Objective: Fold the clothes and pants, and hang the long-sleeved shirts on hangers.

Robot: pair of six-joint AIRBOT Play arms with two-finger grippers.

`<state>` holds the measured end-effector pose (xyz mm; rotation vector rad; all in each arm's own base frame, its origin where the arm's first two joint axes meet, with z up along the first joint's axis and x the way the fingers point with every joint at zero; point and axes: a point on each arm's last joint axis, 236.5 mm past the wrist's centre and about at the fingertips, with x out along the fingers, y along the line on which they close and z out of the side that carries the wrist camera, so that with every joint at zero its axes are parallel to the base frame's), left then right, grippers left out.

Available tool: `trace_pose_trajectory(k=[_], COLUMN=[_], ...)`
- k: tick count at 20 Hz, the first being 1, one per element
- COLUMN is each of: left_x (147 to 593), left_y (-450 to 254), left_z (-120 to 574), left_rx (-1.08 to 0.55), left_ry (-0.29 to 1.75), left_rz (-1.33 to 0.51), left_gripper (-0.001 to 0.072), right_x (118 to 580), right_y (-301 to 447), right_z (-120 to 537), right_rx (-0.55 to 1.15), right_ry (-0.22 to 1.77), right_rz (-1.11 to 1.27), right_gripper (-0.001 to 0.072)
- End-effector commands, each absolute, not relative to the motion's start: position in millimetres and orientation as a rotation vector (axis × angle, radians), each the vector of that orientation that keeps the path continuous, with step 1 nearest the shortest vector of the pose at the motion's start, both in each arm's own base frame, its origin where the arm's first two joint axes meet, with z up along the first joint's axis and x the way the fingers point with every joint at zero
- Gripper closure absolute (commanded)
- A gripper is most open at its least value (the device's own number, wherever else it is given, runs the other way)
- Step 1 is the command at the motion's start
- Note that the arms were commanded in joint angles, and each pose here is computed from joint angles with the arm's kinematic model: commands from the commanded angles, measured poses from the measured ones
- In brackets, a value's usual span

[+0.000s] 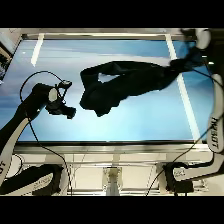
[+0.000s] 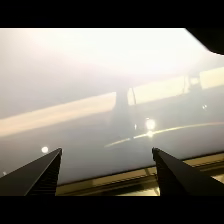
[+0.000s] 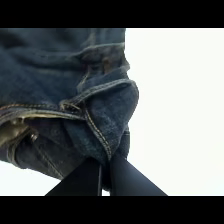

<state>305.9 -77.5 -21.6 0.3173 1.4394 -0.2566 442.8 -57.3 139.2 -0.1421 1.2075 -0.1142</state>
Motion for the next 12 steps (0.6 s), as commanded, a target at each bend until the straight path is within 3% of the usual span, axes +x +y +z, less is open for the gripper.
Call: trace_pose_trajectory(k=[1,7,12], left_x=[315.2,320.1,318.3], left_y=[-101.1,-111.8,-133.5], left_z=[-19.6,-17.6,-16.3], left_rx=[0.453,0.604,1.027], left_ry=[1.339,1.25,1.043], left_rz=[-0.501,-0.674,-1.018], left_gripper=[0.0067,0.0067,0.0065], right_x=[381.9,304.9,292.1], right_y=[-128.8,-190.6,-188.3], right_z=[150.3,97.1,61.1], right_rx=[-0.047,0.108,0.196], right_ry=[1.265,1.401,1.449], right_rz=[-0.298,-0.453,-0.408], right_gripper=[0.0695,0.0694,0.0694])
